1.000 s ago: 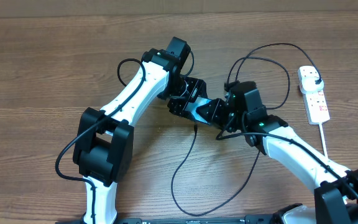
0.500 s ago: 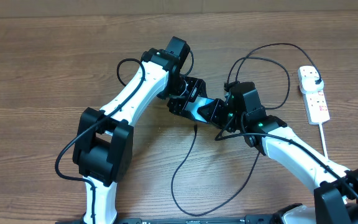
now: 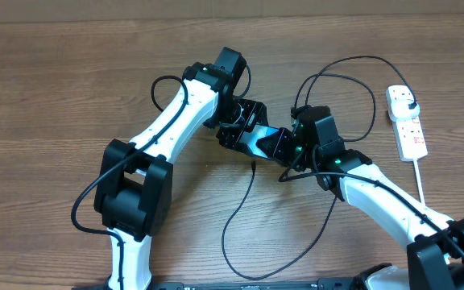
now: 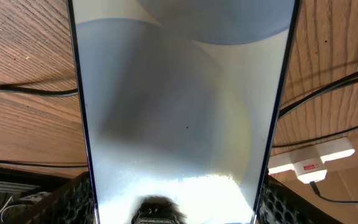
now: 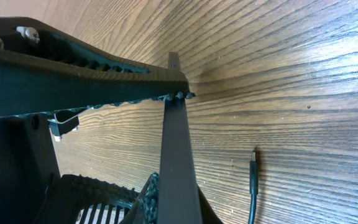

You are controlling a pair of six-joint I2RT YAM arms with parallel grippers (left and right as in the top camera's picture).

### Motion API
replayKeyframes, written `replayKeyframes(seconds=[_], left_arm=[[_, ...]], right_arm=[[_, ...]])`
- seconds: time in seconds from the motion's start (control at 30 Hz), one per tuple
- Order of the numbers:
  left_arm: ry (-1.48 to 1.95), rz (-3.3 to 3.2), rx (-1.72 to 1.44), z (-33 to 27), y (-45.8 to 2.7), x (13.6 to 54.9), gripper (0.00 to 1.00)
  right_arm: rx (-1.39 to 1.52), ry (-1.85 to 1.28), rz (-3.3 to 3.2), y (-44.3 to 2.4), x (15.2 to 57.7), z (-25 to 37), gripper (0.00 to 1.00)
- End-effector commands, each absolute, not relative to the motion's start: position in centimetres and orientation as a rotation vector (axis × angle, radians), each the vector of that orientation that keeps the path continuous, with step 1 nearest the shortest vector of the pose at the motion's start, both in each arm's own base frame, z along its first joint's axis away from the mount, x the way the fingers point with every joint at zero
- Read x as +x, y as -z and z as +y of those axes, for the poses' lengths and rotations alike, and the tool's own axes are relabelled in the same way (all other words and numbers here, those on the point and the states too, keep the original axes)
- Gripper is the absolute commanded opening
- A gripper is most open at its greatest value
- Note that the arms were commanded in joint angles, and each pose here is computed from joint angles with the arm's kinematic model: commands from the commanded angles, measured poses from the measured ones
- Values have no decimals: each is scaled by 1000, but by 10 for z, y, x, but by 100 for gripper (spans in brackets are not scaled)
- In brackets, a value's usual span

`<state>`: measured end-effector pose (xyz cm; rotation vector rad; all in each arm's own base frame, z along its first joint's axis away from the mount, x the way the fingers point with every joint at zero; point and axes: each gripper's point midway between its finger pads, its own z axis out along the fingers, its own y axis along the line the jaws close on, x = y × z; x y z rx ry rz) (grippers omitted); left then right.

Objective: Plug charger to phone and switch on socket
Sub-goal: 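Grasp the phone's bottom end with the right gripper, then open the left gripper and pull it away from the phone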

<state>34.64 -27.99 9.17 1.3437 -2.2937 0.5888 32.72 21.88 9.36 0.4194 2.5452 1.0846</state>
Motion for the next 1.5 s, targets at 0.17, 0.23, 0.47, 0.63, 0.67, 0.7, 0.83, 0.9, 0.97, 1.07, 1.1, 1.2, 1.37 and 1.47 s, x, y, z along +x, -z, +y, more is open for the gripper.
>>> replayKeyframes(seconds=[0.17,0.23,0.47,0.63,0.67,0.7,0.83,0.9,0.97,1.07,1.1,1.2,1.37,1.47], left_arm=[[-672,-2375,1247,-284,-108,352,74],[-679,-2431,1210,-276,-106,357,100],[-674,-2484,1113,-245,-105,361,100],[-805,-2537,911,-214,-112,371,100],[-868,-2554,838,-210,-116,374,100],[-944,-2568,755,-206,-120,378,100],[-1085,-2546,672,-197,-134,383,100],[-1132,-2545,664,-193,-142,386,100],[-1164,-2561,666,-190,-151,389,100],[-1232,-2615,656,-189,-169,397,100],[-1264,-2627,665,-190,-175,402,100],[-1407,-2650,696,-195,-202,422,100],[-1523,-2605,795,-200,-227,438,100],[-1546,-2614,801,-205,-230,443,100]], right_arm=[[392,-1110,2528,-101,330,225,4],[392,-1110,2528,-101,329,225,4],[410,-1106,2528,-101,331,222,4],[544,-1107,2518,-99,339,204,4],[594,-1122,2514,-99,341,200,4],[669,-1155,2505,-100,343,196,4],[893,-1260,2471,-105,349,184,4],[1014,-1324,2446,-108,351,179,4],[1112,-1401,2410,-115,354,176,4],[1281,-1518,2355,-124,357,175,4],[1353,-1542,2337,-125,357,174,4],[1511,-1598,2262,-131,363,175,4],[1582,-1753,2091,-159,382,178,4],[1559,-1835,2008,-177,392,179,4]])
